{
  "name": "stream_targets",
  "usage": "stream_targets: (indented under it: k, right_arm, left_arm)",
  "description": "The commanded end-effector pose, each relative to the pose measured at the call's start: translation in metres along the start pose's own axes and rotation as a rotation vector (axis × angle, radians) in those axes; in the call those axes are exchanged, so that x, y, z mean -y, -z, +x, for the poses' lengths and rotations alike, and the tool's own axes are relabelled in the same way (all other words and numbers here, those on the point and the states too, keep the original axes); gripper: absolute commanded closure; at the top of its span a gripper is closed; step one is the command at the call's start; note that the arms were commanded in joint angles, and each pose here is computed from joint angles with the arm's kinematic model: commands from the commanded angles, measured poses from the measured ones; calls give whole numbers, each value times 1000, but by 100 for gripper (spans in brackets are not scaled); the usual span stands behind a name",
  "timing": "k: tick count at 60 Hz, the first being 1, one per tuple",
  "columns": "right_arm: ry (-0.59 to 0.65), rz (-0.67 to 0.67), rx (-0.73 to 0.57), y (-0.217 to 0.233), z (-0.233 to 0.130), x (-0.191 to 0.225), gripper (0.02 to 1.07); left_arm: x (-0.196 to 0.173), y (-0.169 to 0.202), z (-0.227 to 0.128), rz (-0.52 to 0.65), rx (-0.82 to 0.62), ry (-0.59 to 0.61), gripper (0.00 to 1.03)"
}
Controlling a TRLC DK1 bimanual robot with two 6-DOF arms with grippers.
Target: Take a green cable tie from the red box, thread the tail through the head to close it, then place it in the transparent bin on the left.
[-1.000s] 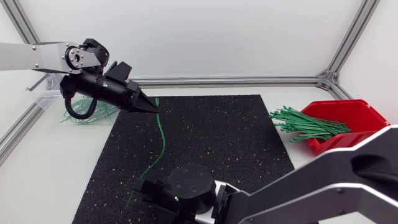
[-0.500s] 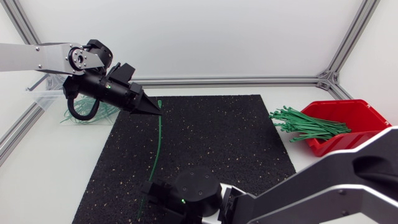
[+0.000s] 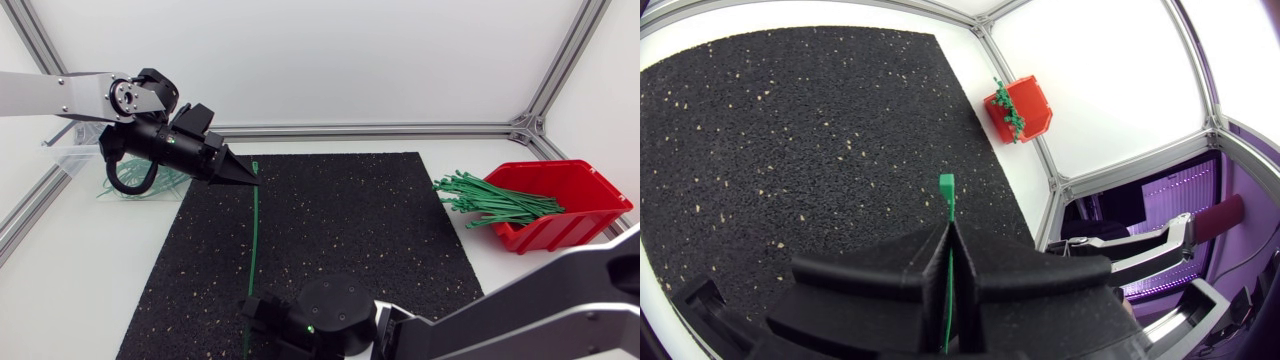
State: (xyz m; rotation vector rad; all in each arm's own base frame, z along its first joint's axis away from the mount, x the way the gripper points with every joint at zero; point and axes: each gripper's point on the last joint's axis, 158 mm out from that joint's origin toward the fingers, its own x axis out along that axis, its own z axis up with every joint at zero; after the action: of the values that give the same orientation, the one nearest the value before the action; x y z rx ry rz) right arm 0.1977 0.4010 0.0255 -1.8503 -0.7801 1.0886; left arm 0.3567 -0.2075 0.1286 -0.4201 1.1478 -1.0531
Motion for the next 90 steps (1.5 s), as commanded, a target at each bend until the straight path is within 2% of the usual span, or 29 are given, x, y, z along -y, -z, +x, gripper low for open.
stream_targets:
  k: [1,12,20,50,68,90]
  right_arm:
    - [-13,-11,-19,7,-5,-5,60]
    - [-45,-26,-17,9,-7,-20,56]
    - [-62,-27,-2,5,-8,-27,60]
    - [-90,-27,49,-8,2,-43,61]
    - [-91,-29,70,-14,2,-45,70]
    - [-87,-36,88,-22,6,-44,78]
  left_arm:
    - [3,18,11,-17,-40,52,100]
    - [17,21,16,58,-46,115,100]
    - [14,18,19,109,-43,126,100]
    - [27,12,15,238,-37,243,100]
    - [19,2,11,228,-55,296,100]
    - [19,-1,11,230,-56,298,100]
